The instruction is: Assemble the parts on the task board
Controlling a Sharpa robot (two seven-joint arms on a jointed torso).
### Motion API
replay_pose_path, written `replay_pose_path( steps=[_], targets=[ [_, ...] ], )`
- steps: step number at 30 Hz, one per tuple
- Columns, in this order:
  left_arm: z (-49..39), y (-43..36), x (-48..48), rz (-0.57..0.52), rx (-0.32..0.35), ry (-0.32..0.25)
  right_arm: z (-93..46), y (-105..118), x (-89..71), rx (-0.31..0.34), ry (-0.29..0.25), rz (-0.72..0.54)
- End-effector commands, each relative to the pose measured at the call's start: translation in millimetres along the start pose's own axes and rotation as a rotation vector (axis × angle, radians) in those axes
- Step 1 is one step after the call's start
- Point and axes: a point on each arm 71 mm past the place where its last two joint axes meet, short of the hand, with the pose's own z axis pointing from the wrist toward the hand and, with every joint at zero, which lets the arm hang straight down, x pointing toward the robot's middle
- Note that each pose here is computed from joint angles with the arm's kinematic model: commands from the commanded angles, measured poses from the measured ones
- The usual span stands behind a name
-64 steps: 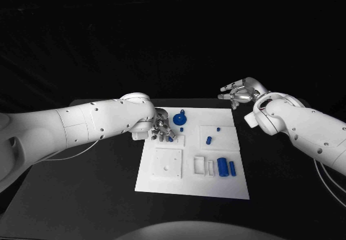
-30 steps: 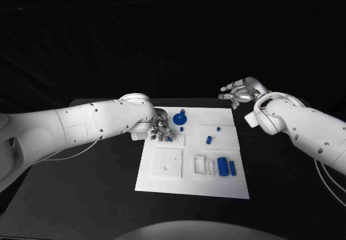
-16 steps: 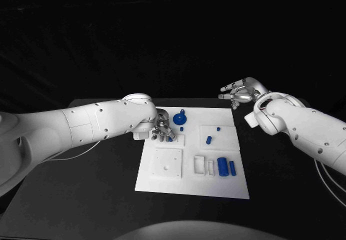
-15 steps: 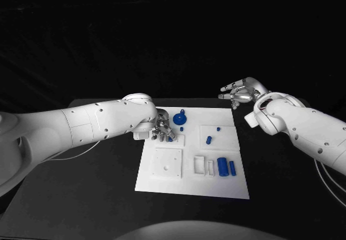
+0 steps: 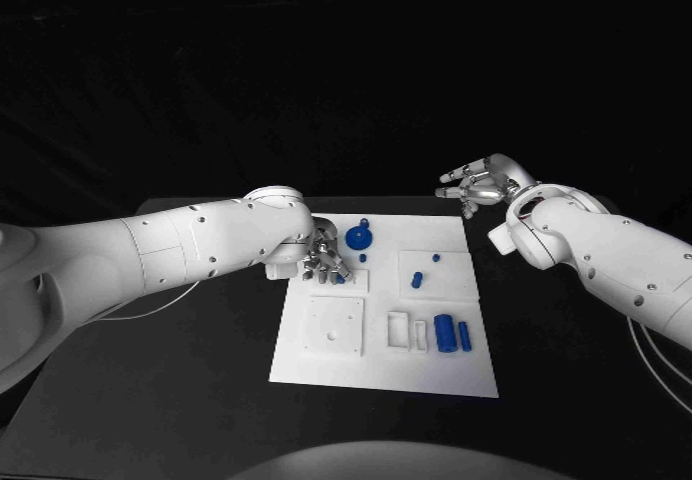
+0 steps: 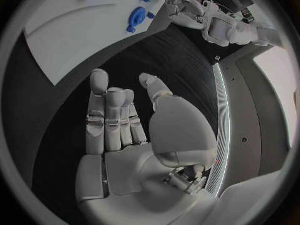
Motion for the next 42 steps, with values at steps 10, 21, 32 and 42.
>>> replay_pose_path(
  steps=[10, 21, 32, 42],
  targets=[
    [-0.7, 10.2, -1.3, -0.044, -0.014, -0.032, -0.1, 0, 0.4, -0.005, 0.009, -0.009],
    [-3.2, 16.5, -4.9, -0.079, -0.019, -0.063, -0.7, -2, 0.9, -0.002, 0.009, -0.009],
    [-6.5, 17.5, -7.9, -0.119, -0.013, -0.062, -0.9, -3, 0.6, 0.000, 0.008, -0.009],
    [-19.4, 17.4, -28.7, -0.167, 0.015, -0.073, -1.1, -4, 0.0, 0.002, 0.007, -0.010]
  ],
)
